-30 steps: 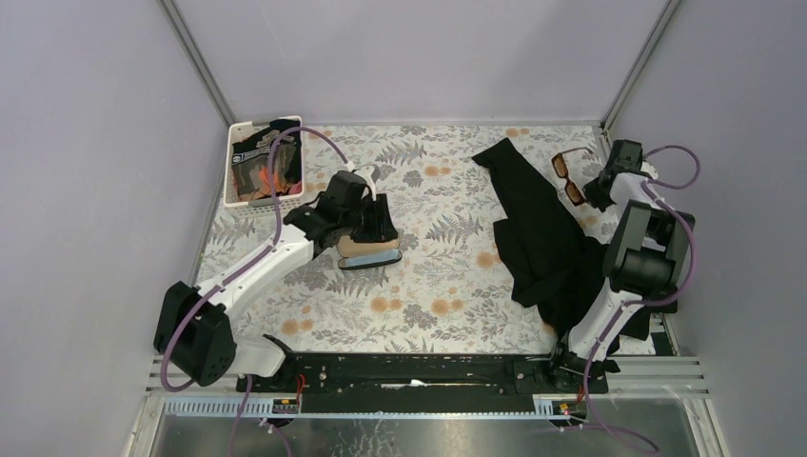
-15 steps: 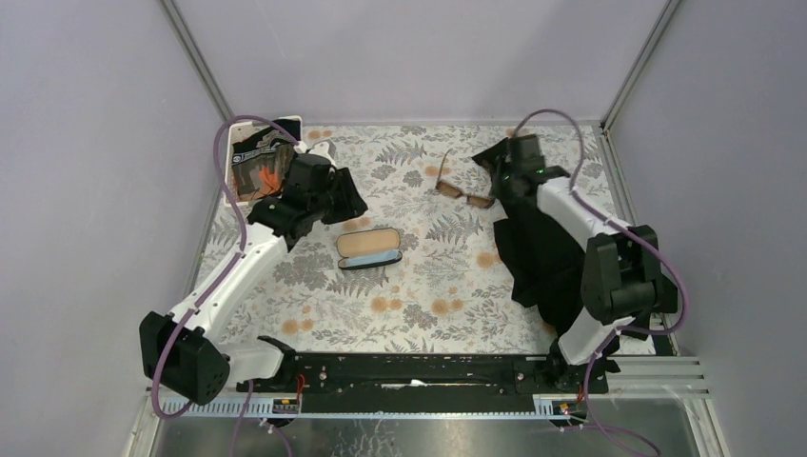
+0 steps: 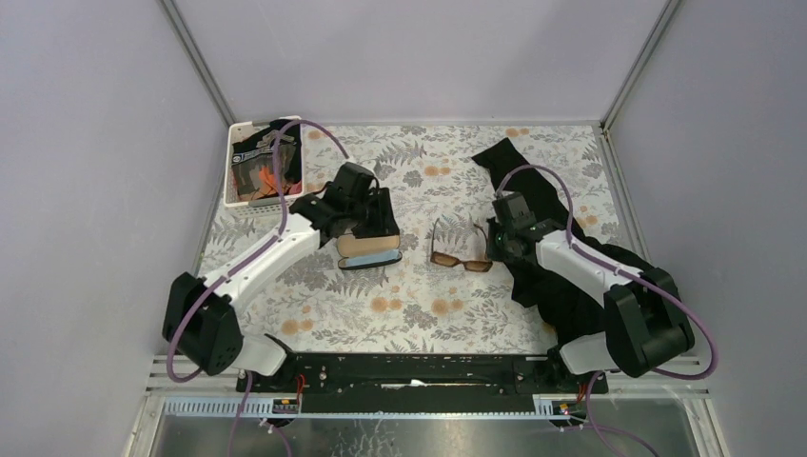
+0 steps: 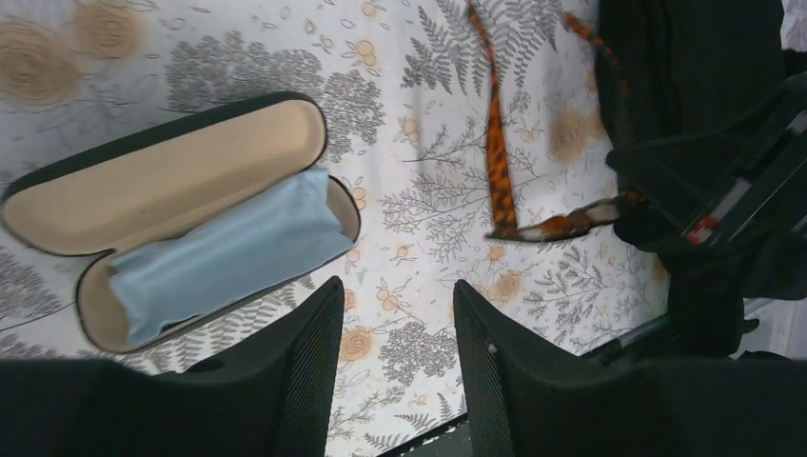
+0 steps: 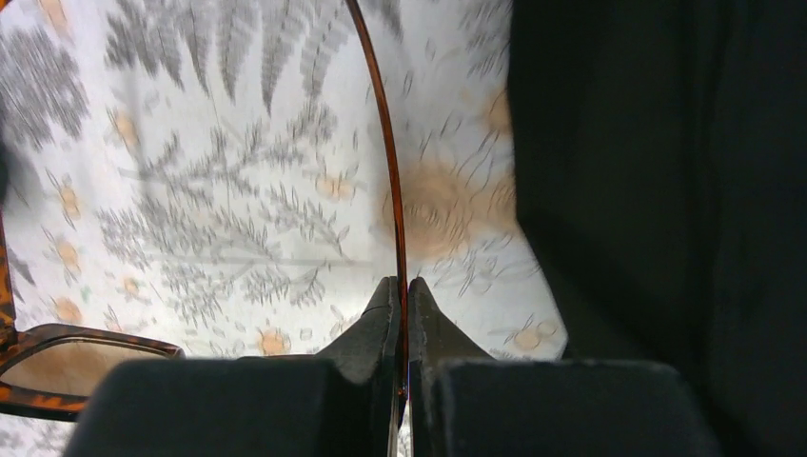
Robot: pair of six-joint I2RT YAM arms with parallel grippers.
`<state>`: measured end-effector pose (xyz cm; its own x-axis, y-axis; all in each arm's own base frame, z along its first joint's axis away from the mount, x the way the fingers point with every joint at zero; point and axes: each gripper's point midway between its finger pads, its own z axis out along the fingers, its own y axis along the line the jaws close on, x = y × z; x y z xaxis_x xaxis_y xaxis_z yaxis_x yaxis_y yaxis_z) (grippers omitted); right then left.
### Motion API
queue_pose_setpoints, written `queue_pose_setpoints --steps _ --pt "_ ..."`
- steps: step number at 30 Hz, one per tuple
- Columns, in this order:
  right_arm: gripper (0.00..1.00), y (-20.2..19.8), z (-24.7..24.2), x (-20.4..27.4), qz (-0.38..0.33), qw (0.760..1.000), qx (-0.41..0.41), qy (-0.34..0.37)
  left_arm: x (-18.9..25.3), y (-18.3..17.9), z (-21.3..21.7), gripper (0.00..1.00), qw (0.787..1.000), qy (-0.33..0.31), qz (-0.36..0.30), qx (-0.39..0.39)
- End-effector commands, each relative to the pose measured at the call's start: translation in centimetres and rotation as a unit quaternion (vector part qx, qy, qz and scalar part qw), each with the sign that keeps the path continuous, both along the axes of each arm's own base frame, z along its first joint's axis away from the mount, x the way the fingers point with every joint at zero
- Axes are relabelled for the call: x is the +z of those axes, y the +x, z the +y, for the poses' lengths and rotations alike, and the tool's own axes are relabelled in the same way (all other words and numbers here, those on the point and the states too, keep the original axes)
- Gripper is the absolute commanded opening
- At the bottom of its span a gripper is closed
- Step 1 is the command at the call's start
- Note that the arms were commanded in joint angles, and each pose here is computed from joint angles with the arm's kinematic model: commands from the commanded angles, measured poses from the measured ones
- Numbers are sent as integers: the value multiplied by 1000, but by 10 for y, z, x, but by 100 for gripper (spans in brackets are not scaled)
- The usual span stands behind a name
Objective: Organize the sunglasses
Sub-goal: Place the sunglasses at the center of the board, then fold the sunglasses at the center of the board.
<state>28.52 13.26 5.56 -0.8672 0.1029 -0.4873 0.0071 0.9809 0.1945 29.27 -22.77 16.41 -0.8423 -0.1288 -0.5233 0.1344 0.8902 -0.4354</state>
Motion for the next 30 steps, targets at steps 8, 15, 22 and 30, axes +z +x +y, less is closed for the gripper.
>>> queue_pose_setpoints --steps 8,15,22,30 --pt "0 -38 10 -25 9 1000 -11 -6 -32 -1 -76 54 993 -53 47 -98" --pt "0 -37 11 -27 9 1000 -1 -24 -71 -6 -102 47 989 -22 84 -124" --pt "0 -39 12 -29 13 1000 3 -26 -92 -12 -116 32 982 -16 106 -153" --pt "0 -40 22 -29 17 999 32 -16 -107 -41 -142 3 963 -24 125 -237"
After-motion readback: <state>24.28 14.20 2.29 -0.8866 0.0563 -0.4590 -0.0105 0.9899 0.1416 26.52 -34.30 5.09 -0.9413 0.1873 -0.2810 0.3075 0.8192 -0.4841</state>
